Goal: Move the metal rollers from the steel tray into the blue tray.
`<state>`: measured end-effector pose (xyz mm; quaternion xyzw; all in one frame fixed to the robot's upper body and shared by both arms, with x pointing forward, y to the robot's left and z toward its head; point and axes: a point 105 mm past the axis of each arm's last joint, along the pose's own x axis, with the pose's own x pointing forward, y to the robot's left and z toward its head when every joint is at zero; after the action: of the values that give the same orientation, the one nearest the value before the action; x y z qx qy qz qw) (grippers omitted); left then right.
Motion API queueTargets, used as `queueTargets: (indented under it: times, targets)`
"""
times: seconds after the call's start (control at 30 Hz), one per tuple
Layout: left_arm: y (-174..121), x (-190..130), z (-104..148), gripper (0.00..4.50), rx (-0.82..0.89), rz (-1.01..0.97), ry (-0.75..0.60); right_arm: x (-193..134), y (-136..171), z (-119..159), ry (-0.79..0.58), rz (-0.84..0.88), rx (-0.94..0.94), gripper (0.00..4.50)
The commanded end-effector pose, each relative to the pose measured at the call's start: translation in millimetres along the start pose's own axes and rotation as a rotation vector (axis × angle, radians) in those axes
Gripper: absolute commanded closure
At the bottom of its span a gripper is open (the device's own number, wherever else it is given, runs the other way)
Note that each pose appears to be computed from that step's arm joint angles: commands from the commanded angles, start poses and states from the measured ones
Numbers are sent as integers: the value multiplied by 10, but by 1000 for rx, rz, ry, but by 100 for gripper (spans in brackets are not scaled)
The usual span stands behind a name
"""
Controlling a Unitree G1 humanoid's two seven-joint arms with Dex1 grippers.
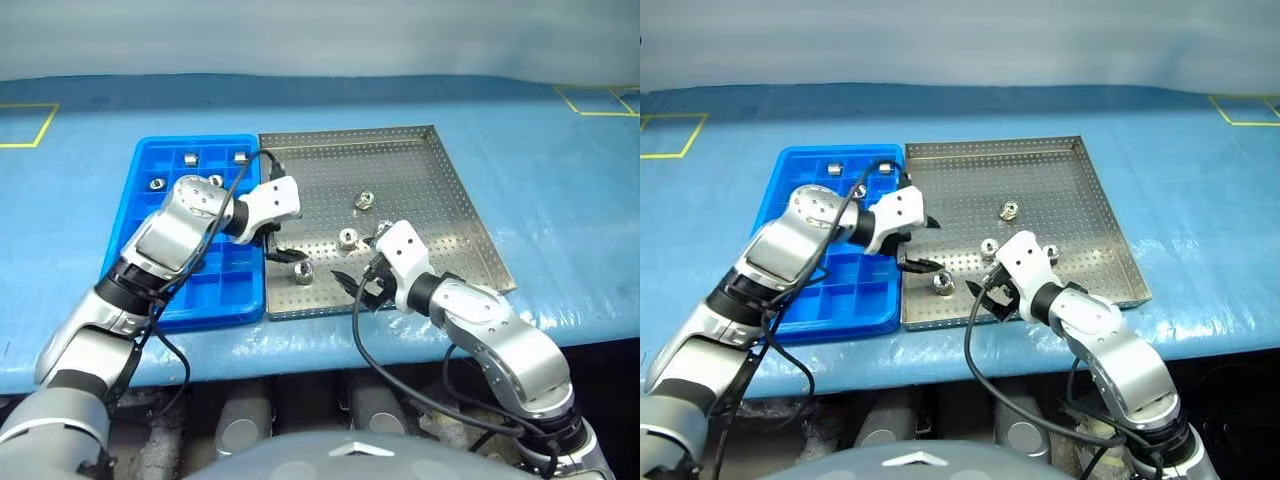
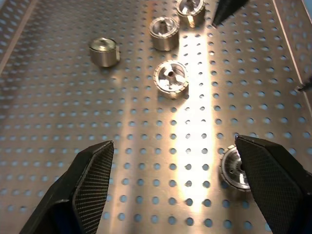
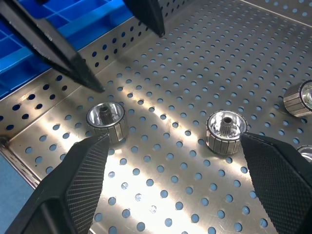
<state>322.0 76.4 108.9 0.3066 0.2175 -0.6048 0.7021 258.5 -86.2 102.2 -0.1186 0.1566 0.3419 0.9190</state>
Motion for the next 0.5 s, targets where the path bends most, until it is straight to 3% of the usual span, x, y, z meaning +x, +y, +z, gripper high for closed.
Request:
queueTargets:
  times: [0.03, 0.33, 0.5]
  targets:
    - [-78, 64, 55, 18, 66, -101, 27, -26, 43, 89, -39, -14, -12, 0]
    - [-177, 246, -59, 18, 118, -196, 125, -17, 66, 105, -56, -30, -2, 0]
    - [-270, 289, -204, 137, 158, -260, 222, -7, 60, 125, -67, -40, 0, 0]
